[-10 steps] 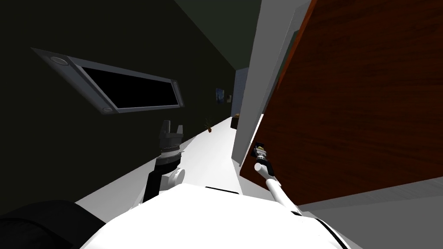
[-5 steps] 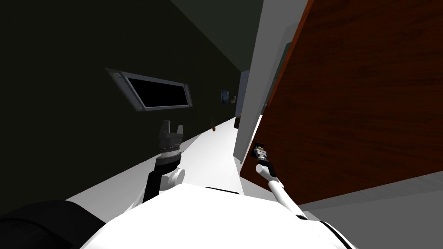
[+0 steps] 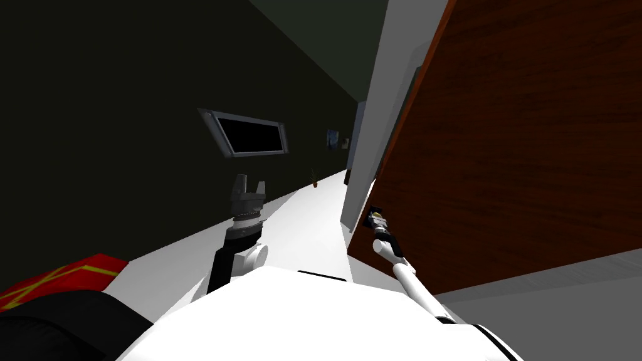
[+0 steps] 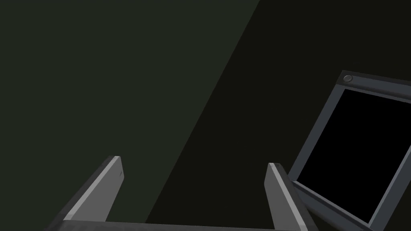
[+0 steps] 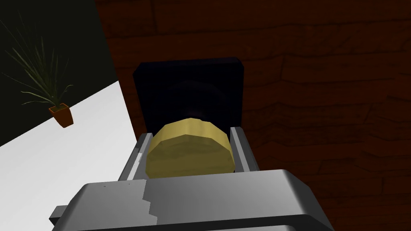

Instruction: Pull the door open

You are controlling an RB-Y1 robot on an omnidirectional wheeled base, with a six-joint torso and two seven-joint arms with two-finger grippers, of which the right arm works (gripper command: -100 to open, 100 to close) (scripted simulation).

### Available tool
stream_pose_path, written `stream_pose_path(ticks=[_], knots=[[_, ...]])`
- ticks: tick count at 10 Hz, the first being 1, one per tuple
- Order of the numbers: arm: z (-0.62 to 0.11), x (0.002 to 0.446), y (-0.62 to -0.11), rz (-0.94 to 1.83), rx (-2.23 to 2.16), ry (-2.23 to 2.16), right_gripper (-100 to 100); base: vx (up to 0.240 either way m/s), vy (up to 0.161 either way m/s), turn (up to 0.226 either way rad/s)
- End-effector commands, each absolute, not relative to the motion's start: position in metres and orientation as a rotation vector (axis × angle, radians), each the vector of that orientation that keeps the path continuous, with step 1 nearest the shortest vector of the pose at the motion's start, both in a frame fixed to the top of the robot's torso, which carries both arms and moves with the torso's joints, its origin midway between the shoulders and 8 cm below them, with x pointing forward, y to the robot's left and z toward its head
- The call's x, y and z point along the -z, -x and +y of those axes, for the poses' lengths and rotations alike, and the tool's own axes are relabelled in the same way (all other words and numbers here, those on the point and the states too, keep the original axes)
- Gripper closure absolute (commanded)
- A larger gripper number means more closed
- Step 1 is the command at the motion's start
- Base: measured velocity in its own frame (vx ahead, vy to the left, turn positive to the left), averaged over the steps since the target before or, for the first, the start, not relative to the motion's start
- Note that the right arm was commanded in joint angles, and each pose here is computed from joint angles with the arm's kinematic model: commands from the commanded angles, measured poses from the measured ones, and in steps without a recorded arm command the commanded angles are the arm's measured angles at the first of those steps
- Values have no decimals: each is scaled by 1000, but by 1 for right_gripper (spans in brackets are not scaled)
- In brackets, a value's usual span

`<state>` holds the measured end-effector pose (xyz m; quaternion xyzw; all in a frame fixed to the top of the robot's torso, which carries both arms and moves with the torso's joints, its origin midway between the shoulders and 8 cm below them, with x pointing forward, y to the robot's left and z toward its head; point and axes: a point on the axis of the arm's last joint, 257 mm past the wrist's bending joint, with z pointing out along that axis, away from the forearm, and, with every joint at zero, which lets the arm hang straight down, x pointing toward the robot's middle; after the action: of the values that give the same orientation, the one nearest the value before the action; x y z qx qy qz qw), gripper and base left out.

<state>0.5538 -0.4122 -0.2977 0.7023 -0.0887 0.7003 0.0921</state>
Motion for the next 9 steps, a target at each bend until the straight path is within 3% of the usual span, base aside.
stream_pose_path(ticks=[1,9], knots=[[-412,298,-554,-264,-2080,-2086,100,-108,-20,32],[-388,296,-551,-169,-2138,-2139,100,-214,-63,108]])
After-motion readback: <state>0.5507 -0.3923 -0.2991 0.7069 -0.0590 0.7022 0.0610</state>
